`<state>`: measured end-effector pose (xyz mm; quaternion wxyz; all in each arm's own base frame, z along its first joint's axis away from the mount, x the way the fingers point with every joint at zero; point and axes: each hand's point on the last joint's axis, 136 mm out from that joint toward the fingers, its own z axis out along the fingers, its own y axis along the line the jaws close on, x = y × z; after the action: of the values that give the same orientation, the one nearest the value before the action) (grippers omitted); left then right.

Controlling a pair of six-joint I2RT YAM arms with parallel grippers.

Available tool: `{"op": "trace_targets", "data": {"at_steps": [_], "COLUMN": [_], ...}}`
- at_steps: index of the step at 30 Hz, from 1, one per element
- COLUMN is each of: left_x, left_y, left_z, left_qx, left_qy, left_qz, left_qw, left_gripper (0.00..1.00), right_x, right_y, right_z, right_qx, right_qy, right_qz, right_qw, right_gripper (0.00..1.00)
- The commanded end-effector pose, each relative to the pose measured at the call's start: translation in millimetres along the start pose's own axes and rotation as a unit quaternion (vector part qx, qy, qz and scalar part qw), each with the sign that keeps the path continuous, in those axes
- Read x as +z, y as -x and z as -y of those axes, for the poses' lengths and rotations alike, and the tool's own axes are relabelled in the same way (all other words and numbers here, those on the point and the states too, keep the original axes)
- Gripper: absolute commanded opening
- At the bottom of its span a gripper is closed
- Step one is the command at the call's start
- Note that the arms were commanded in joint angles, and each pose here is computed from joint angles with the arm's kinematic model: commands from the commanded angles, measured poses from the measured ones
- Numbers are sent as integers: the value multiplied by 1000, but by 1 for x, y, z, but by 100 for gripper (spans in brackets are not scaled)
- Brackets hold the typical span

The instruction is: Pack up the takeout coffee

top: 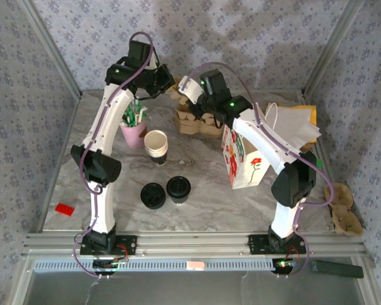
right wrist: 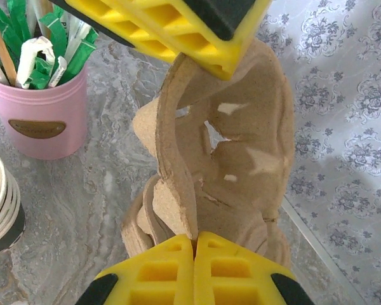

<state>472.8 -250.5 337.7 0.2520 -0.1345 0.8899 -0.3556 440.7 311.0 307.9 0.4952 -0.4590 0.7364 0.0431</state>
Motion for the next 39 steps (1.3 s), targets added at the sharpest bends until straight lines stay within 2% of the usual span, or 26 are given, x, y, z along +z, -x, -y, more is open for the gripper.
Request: {"op": "trace_targets", "data": {"at_steps": [1, 9, 15, 19, 23, 31, 39], "left_x": [-17, -47, -96, -133, -168, -220, -225], "left_y": [0, -11, -18, -34, -52, -85, -108], "left_z": [17, 47, 69, 86, 95, 108, 120], "left_qx": [23, 82, 141, 202, 251, 301, 304], "left_qy": [-19, -40, -39, -49, -62, -117, -136], "left_qz": [13, 40, 99, 132, 156, 170, 157], "left_qw": [999, 995, 984, 969, 953, 931, 930], "left_gripper": [0, 0, 0, 0, 0, 0, 0], "right_x": [-5, -66, -133, -174, -205, -242, -239], "right_y": [2, 35, 66, 72, 67, 65, 72], "right_z": [7, 26, 39, 37, 35, 12, -23], "right_qx": [5, 80, 201, 311, 433, 533, 536], "right_qy": [-23, -51, -48, -15, 14, 74, 102], "right_qz": [-10, 42, 103, 116, 123, 179, 177], "right_qw": [1000, 995, 973, 943, 893, 823, 819], "right_gripper": [14, 39, 54, 54, 53, 59, 63]}}
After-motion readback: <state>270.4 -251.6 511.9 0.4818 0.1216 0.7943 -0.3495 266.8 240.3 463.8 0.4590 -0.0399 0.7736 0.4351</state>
